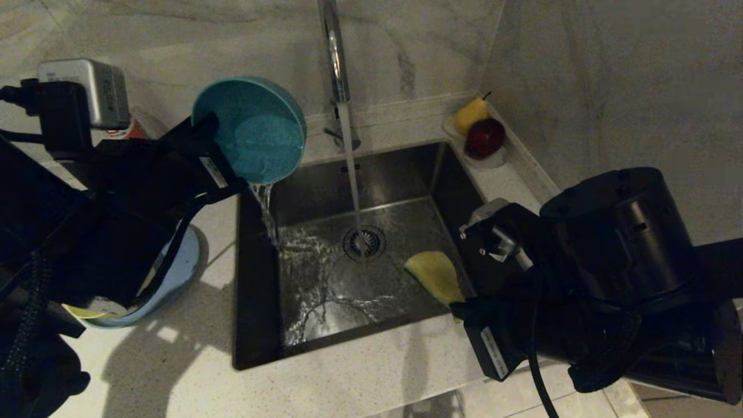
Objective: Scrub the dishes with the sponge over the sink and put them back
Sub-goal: Wash the bowl, then wipe the bowl
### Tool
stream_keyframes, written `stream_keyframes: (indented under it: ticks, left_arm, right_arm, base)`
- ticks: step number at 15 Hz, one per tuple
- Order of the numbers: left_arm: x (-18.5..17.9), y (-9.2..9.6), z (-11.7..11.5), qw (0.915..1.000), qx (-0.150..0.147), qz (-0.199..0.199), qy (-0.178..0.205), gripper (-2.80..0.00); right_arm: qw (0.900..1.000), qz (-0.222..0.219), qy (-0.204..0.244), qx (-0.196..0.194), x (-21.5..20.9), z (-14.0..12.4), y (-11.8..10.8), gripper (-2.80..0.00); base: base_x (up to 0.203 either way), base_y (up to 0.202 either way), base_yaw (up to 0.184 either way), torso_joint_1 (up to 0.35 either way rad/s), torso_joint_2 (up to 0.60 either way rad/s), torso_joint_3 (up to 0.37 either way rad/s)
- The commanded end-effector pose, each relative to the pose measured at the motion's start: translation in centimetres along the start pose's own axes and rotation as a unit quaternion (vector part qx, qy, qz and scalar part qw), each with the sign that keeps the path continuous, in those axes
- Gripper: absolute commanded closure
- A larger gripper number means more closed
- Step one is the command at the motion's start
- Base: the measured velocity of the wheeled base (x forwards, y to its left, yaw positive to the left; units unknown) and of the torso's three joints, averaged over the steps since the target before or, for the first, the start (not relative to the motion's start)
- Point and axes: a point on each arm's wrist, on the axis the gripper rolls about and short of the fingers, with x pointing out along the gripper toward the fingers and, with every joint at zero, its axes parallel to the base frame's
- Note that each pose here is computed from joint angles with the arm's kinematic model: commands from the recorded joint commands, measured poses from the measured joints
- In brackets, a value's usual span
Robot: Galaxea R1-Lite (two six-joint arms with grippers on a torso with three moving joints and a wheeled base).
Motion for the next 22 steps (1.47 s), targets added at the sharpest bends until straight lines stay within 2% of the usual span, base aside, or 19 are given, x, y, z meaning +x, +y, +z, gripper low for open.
stream_keyframes:
  ticks: [1, 6, 8, 10, 13, 15, 16, 18, 19, 20, 22]
  left_arm:
    - [-0.5, 0.2, 0.1, 1.0, -0.001, 0.0, -0.004, 0.0]
    - [-0.6, 0.3, 0.1, 0.9999, 0.0, 0.008, 0.015, 0.0]
    - [-0.2, 0.0, -1.0, 0.9952, 0.019, 0.019, 0.095, 0.0]
    - [0.5, -0.1, -0.5, 0.9902, -0.008, 0.03, 0.137, 0.0]
    - [0.7, -0.2, 0.3, 0.9714, -0.045, 0.024, 0.232, 0.0]
    - [-0.1, 0.1, 1.9, 0.9538, -0.092, -0.012, 0.286, 0.0]
    - [-0.7, 0.2, 2.3, 0.946, -0.102, -0.033, 0.306, 0.0]
    - [-1.8, 0.0, 1.3, 0.9207, -0.089, -0.045, 0.377, 0.0]
    - [-2.0, -0.3, 1.1, 0.9148, -0.109, -0.043, 0.387, 0.0]
    - [-1.9, -0.7, 1.3, 0.913, -0.129, -0.045, 0.384, 0.0]
    - [-1.4, -1.6, 1.8, 0.9143, -0.138, -0.054, 0.377, 0.0]
  right_arm:
    - [1.0, 0.001, 0.004, -0.001, 0.2, -0.1, 0.1, 0.0]
    - [0.999, 0.038, -0.006, 0.004, -0.9, 0.2, 0.2, 0.0]
    - [0.998, 0.067, -0.011, 0.004, -2.0, 0.5, 0.3, 0.0]
    - [0.995, 0.098, -0.002, 0.011, -2.6, 0.9, 0.5, 0.0]
    - [0.99, 0.133, -0.002, 0.035, -4.3, 3.1, 0.4, 0.0]
    - [0.981, 0.186, 0.02, 0.059, -6.0, 4.4, 0.4, 0.0]
    - [0.976, 0.205, 0.037, 0.067, -6.5, 4.5, 0.4, 0.0]
    - [0.964, 0.246, 0.073, 0.071, -7.3, 5.1, 0.5, 0.0]
    - [0.958, 0.263, 0.082, 0.073, -7.8, 5.7, 0.5, 0.0]
    - [0.953, 0.277, 0.095, 0.078, -8.3, 6.3, 0.6, 0.0]
    - [0.942, 0.296, 0.122, 0.101, -8.5, 7.3, 0.8, 0.0]
  base:
    - [0.0, 0.0, 0.0, 0.0, 0.0, 0.0]
    - [0.0, 0.0, 0.0, 0.0, 0.0, 0.0]
    - [0.0, 0.0, 0.0, 0.0, 0.0, 0.0]
    - [0.0, 0.0, 0.0, 0.0, 0.0, 0.0]
    - [0.0, 0.0, 0.0, 0.0, 0.0, 0.0]
    - [0.0, 0.0, 0.0, 0.0, 0.0, 0.0]
    - [0.0, 0.0, 0.0, 0.0, 0.0, 0.0]
    - [0.0, 0.0, 0.0, 0.0, 0.0, 0.0]
    - [0.0, 0.0, 0.0, 0.0, 0.0, 0.0]
    - [0.0, 0.0, 0.0, 0.0, 0.0, 0.0]
    - [0.0, 0.0, 0.0, 0.0, 0.0, 0.0]
